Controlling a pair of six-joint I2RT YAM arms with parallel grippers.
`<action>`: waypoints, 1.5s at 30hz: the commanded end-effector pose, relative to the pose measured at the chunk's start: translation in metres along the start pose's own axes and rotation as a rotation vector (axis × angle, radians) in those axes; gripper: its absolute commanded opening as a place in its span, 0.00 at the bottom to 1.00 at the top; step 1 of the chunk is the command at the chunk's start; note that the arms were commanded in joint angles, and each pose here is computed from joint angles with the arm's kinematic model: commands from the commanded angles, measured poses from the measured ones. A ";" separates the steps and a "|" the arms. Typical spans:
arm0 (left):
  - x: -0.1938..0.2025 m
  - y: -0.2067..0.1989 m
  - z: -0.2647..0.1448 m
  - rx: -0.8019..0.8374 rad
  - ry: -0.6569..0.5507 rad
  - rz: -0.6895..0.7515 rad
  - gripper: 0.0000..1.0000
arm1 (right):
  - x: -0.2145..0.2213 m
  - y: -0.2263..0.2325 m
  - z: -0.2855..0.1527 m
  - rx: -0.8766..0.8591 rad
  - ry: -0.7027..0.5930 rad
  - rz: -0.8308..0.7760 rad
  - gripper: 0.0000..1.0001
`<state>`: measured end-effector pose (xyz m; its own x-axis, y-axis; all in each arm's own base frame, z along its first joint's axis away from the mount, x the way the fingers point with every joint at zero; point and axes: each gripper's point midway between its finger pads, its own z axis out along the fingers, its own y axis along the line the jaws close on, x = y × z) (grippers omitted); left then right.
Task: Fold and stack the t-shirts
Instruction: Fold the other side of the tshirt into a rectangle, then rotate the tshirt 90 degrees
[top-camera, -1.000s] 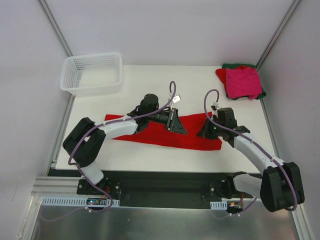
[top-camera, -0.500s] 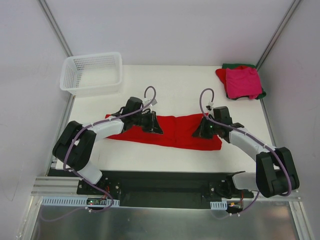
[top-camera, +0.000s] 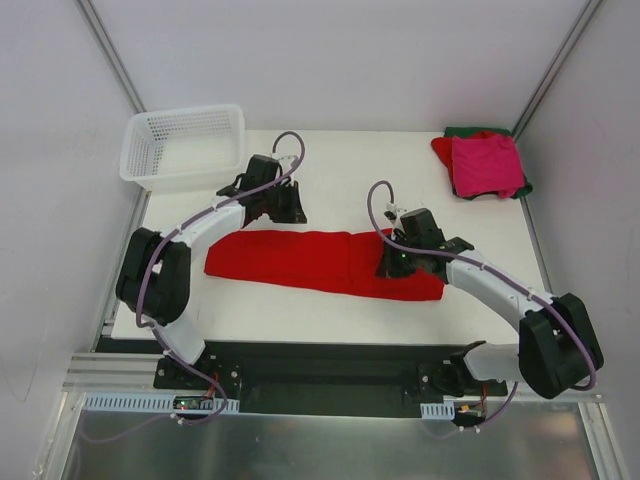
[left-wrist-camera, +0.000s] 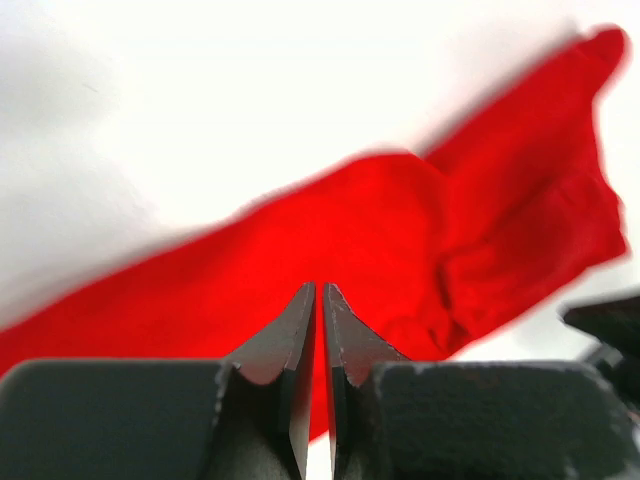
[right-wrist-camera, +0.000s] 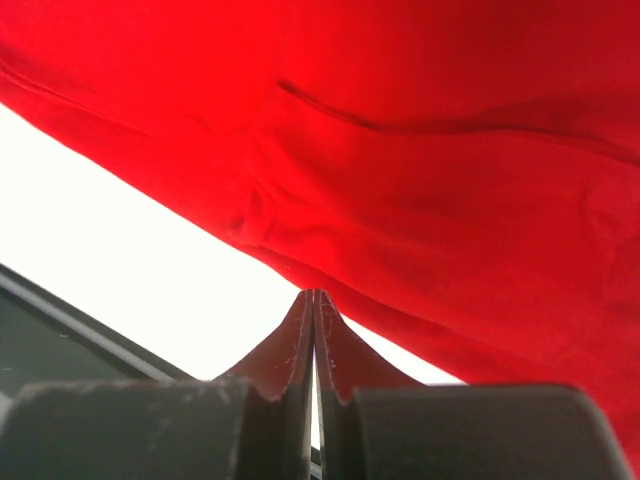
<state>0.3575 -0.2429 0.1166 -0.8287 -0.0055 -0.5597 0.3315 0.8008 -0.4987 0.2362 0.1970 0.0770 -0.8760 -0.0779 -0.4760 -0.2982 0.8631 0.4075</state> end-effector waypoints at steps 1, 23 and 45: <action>-0.021 0.041 0.010 -0.164 0.020 0.026 0.06 | 0.003 -0.015 -0.018 0.127 -0.001 -0.077 0.01; -0.019 0.118 0.033 -0.302 0.203 -0.030 0.00 | 0.061 -0.001 0.006 0.230 0.105 -0.162 0.01; 0.026 0.121 0.044 -0.294 0.311 -0.089 0.00 | 0.085 -0.007 0.038 0.339 0.180 -0.167 0.01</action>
<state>0.4102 -0.1706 0.0241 -0.9458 0.0457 -0.3216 0.1516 0.9378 -0.3124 0.1750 0.2058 0.0136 -0.8785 -0.3019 -0.3703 -0.3554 0.9309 0.0841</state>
